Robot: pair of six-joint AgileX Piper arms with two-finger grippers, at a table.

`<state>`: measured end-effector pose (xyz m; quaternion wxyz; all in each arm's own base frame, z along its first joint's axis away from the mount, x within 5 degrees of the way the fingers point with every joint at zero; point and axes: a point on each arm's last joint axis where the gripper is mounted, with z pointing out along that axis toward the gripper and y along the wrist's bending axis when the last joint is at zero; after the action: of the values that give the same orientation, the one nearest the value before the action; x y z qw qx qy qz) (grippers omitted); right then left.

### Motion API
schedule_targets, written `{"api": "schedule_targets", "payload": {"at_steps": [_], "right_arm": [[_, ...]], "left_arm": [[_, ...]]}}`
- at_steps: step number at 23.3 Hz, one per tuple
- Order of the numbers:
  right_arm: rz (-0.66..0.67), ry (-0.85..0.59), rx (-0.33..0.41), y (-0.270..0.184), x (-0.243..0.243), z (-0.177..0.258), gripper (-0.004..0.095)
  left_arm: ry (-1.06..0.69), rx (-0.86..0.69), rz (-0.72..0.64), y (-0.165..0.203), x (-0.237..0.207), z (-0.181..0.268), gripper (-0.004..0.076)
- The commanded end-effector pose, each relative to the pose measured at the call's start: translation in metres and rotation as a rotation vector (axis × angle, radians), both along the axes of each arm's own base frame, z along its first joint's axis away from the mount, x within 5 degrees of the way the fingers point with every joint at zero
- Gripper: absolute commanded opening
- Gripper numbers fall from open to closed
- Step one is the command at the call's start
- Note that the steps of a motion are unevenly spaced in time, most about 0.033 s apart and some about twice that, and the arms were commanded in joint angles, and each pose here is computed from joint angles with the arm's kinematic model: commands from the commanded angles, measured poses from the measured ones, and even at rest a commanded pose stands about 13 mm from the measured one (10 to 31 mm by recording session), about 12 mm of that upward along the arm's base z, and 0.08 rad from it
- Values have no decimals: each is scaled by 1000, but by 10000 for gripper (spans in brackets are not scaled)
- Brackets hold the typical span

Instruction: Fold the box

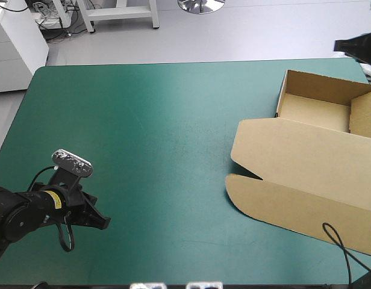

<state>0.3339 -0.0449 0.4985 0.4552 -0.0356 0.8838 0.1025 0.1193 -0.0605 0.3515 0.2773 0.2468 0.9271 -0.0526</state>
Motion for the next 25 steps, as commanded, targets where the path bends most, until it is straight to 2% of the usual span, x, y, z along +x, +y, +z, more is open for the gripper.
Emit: {"api": "schedule_targets", "payload": {"at_steps": [1, 4, 7, 14, 21, 25], "right_arm": [[162, -75, -6, 48, -34, 25, -13], [288, -38, -10, 85, -44, 15, -13], [404, 17, -50, 117, -58, -1, -13], [526, 158, -228, 151, -104, -49, -13], [500, 131, -233, 129, -163, -91, -13], [478, 63, -233, 112, -202, -127, -13]], "left_arm": [[-76, -61, 13, -2, 3, 11, -10], [-95, -73, 13, -3, 4, 12, -10], [-95, -75, 12, -3, 4, 13, -10], [-85, -94, 17, -4, 4, 13, -10], [-76, -115, 30, -5, 3, 13, -10], [-90, -126, 29, -4, 0, 15, -10]]}}
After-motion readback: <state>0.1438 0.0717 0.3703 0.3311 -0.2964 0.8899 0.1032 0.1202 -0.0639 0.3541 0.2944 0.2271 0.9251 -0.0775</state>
